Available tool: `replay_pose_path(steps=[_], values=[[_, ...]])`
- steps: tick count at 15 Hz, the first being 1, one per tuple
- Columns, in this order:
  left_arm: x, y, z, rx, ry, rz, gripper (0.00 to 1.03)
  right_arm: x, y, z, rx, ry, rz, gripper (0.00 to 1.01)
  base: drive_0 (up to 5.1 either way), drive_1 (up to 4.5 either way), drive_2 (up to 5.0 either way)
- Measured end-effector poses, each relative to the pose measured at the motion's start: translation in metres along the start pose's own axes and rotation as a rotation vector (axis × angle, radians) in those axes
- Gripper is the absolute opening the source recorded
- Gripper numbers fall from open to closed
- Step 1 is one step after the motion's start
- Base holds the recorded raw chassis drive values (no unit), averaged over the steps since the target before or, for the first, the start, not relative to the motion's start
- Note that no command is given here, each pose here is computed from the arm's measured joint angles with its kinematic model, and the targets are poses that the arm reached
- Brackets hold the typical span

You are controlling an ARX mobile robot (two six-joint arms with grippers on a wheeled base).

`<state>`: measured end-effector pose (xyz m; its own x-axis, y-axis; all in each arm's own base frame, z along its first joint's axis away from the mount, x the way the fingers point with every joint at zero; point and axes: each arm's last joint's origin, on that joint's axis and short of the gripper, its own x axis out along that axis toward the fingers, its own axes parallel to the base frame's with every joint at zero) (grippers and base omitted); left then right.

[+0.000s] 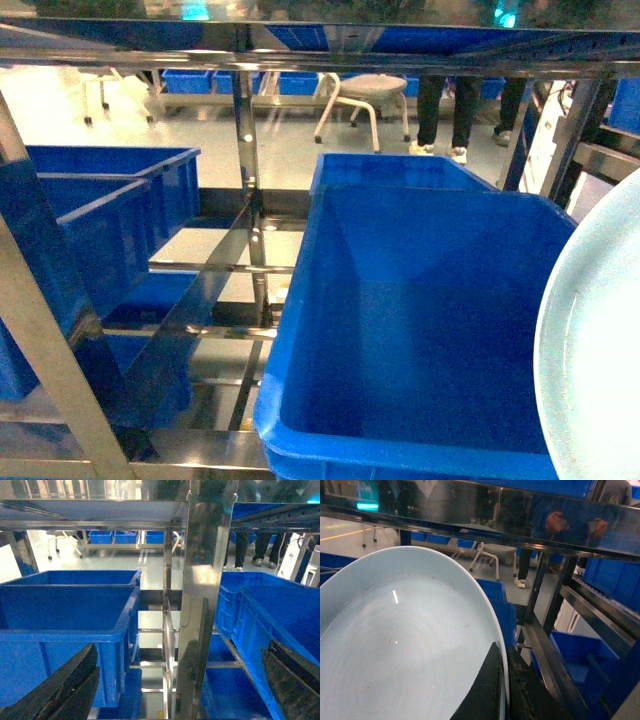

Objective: Place blue tray on left shelf second layer neatly

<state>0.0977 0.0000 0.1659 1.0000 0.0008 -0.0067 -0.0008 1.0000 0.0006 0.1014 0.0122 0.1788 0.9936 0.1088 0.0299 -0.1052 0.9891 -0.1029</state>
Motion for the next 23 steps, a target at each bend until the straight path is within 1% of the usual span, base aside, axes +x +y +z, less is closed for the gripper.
replay_pose_path(steps=[3, 23], values=[[0.0, 0.0, 0.0003, 0.0, -0.003, -0.001, 0.98, -0.0001, 0.0, 0.0003, 0.0, -0.003, 0.0, 0.02, 0.0, 3.79, -3.8], [0.0, 0.0, 0.0003, 0.0, -0.003, -0.001, 0.98, -0.0001, 0.0, 0.0001, 0.0, -0.002, 0.0, 0.02, 0.0, 0.0, 0.0]])
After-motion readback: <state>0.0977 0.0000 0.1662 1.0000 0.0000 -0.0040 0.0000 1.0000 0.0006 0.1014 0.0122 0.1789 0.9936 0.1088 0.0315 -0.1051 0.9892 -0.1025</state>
